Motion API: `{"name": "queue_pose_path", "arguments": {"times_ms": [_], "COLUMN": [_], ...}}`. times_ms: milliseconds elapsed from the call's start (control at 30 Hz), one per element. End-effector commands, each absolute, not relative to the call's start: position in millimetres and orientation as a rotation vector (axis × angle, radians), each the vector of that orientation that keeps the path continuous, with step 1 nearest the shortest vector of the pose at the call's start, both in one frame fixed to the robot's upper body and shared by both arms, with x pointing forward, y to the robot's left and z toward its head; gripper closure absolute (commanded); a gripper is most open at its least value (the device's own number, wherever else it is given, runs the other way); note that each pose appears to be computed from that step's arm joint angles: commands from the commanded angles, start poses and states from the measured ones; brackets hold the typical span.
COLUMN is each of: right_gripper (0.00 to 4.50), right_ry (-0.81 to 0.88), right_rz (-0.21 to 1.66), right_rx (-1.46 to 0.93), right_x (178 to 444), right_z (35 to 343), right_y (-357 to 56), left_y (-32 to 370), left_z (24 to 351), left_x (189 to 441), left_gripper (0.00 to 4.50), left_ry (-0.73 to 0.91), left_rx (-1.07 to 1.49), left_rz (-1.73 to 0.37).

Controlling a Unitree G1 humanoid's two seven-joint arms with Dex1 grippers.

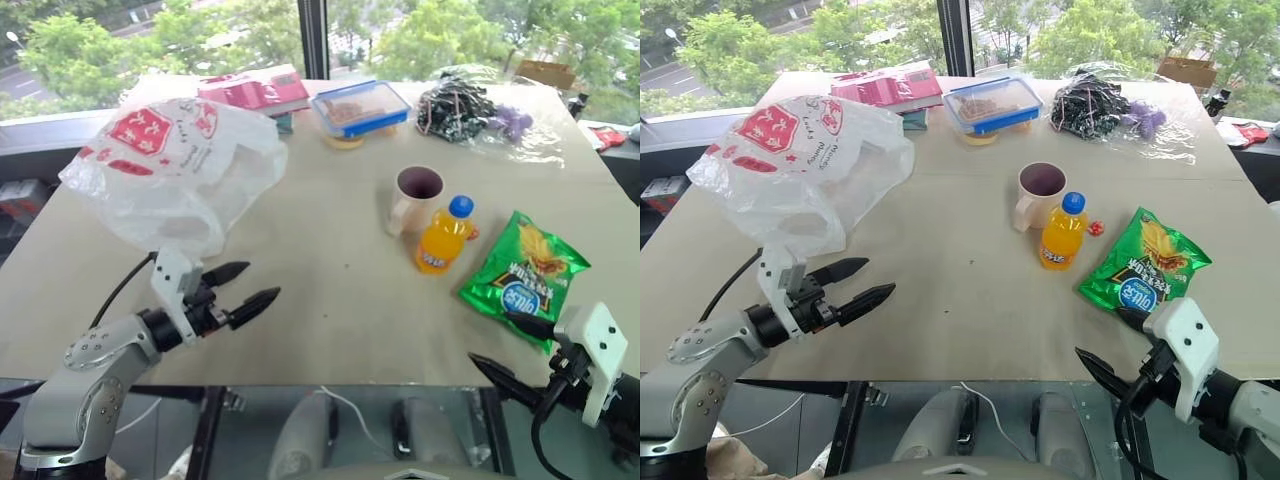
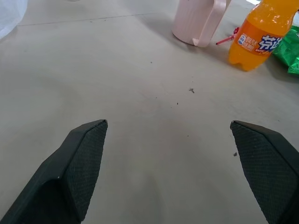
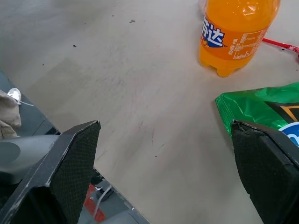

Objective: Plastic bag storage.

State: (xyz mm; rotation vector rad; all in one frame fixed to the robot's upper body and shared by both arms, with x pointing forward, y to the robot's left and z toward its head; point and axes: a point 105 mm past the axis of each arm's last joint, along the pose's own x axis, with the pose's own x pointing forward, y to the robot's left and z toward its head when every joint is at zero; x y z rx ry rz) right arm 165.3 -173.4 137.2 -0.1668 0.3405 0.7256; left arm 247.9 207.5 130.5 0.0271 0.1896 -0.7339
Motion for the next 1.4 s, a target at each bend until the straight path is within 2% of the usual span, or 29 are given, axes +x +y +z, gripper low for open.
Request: {"name": "queue_pose_path", "arguments": {"times_ms": [33, 267, 367, 567, 667, 867, 1133, 1400], "right_gripper": [0.0, 0.0, 0.0, 0.0, 0.0, 0.0, 0.0, 0.0], "right_ry": [0.312, 0.185, 0.09, -0.021, -0.072, -0.085, -0.078, -0.097], "right_rz": [0.772, 0.901, 0.96, 1.042, 1.07, 1.097, 1.118, 1.118], "right_rx": [-0.196, -0.28, -0.309, -0.386, -0.414, -0.449, -0.481, -0.486], "right_x": [162, 164, 170, 180, 186, 190, 193, 193], "right_z": [136, 145, 161, 186, 202, 208, 206, 210], "right_y": [-168, -149, -138, -128, -126, -127, -133, -130], "left_y": [204, 199, 196, 206, 217, 232, 247, 245], "left_z": [148, 169, 182, 201, 208, 208, 205, 190], "left_x": [248, 255, 263, 284, 290, 300, 309, 330], "left_gripper": [0.07, 0.07, 0.07, 0.07, 0.07, 0.07, 0.07, 0.07], "left_ry": [0.109, 0.0, -0.036, 0.004, 0.047, 0.157, 0.333, 0.4], "left_rx": [0.059, 0.12, 0.225, 0.469, 0.565, 0.615, 0.648, 0.641], "left_rz": [-0.725, -0.624, -0.514, -0.188, -0.03, 0.138, 0.284, 0.358]}}
